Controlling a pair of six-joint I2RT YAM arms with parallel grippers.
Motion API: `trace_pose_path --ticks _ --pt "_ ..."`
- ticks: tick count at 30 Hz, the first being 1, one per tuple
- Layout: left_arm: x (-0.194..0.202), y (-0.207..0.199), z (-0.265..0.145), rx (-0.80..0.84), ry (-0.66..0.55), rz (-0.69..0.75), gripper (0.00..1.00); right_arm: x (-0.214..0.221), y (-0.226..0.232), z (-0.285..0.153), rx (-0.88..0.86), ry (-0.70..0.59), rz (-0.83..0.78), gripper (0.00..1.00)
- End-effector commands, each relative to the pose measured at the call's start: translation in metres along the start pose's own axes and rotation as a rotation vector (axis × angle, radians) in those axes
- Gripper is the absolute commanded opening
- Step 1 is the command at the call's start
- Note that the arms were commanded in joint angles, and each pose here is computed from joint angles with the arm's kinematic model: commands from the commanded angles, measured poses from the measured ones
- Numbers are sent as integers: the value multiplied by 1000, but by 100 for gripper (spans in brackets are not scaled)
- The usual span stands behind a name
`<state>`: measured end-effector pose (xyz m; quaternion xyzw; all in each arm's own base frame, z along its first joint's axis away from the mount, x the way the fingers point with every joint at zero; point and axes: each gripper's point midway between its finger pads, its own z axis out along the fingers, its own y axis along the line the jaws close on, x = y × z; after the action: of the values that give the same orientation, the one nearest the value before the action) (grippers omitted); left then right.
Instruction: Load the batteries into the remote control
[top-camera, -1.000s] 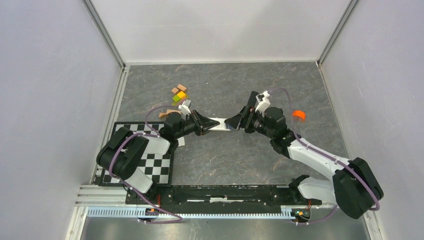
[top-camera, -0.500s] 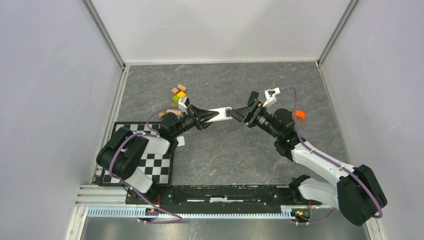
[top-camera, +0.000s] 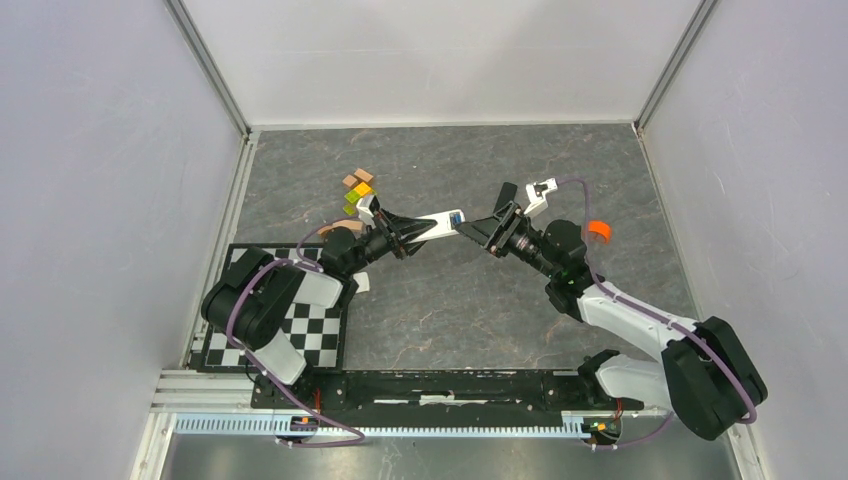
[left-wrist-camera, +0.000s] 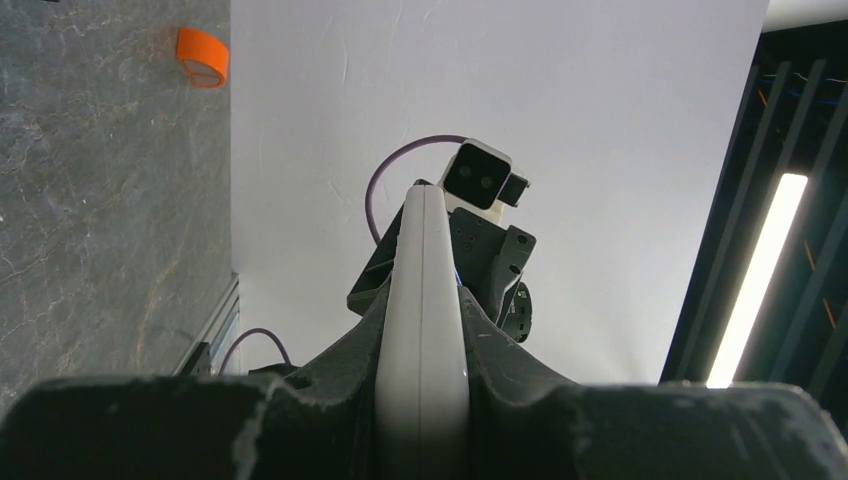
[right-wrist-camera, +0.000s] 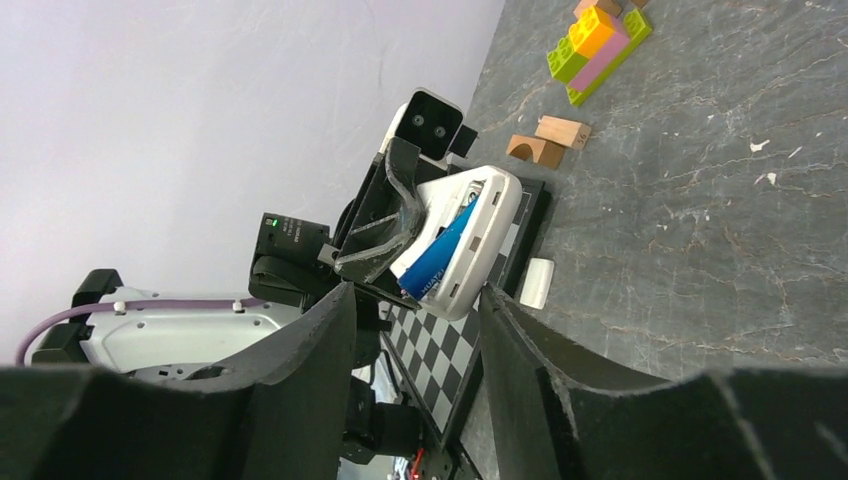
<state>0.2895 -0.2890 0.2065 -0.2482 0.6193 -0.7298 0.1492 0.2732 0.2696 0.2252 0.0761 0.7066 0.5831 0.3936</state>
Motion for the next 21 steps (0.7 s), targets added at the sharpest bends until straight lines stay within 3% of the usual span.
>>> trace_pose_path --ticks 1,21 --pt "2 -20 -1 79 3 8 2 -7 13 2 -60 -26 5 52" --pt "9 -25 -2 93 36 39 2 -8 3 8 -63 -21 74 36"
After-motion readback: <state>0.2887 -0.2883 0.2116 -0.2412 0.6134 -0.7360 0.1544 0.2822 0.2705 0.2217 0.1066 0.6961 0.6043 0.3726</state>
